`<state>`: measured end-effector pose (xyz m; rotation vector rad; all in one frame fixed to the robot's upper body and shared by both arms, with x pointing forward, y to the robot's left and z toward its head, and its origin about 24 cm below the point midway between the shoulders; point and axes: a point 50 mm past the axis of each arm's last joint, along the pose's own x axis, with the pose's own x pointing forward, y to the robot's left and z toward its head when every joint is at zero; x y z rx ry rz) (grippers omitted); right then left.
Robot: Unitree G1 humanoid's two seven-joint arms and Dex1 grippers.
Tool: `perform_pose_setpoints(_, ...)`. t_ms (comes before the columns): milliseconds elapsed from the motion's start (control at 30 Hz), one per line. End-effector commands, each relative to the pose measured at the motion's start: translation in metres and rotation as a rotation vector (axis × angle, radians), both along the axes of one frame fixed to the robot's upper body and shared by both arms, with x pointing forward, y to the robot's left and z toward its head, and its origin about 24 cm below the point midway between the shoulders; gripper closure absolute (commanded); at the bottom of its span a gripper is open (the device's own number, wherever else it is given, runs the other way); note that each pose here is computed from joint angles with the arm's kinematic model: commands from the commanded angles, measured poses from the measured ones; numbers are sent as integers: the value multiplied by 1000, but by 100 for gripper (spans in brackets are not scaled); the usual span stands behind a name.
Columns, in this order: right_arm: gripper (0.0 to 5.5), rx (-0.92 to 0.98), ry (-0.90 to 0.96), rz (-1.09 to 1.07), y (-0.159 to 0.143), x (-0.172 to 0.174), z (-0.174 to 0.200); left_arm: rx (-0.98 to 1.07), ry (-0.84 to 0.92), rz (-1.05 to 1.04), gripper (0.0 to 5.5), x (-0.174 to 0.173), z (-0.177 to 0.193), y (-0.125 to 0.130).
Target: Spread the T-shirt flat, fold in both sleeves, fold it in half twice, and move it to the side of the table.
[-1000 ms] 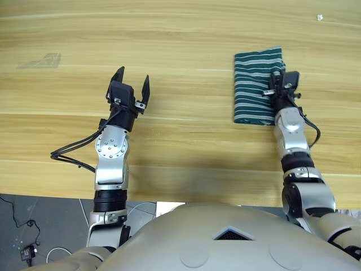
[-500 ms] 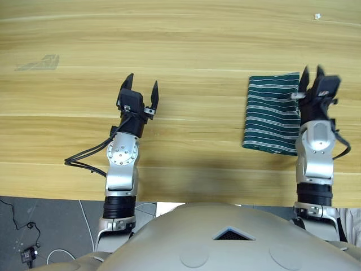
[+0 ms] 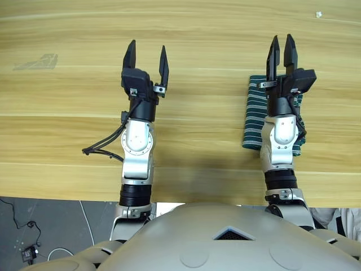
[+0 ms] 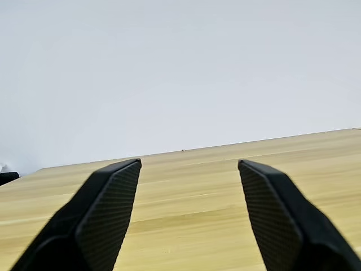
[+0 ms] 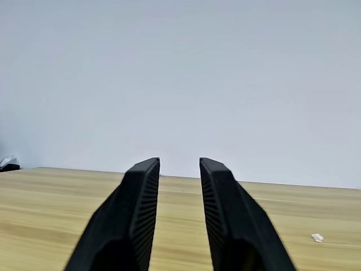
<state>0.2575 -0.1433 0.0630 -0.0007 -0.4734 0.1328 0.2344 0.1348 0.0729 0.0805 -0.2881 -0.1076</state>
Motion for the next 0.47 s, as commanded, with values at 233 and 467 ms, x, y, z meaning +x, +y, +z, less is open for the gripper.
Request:
perform_pose_setpoints(233,419,-18,15,1,-3,8,-11,21,-62,80,230,-2,-4,21)
perform_pose_setpoints(467,367,-27,16,39,-4,5,-14,35,-59,55,228,2,-6,14)
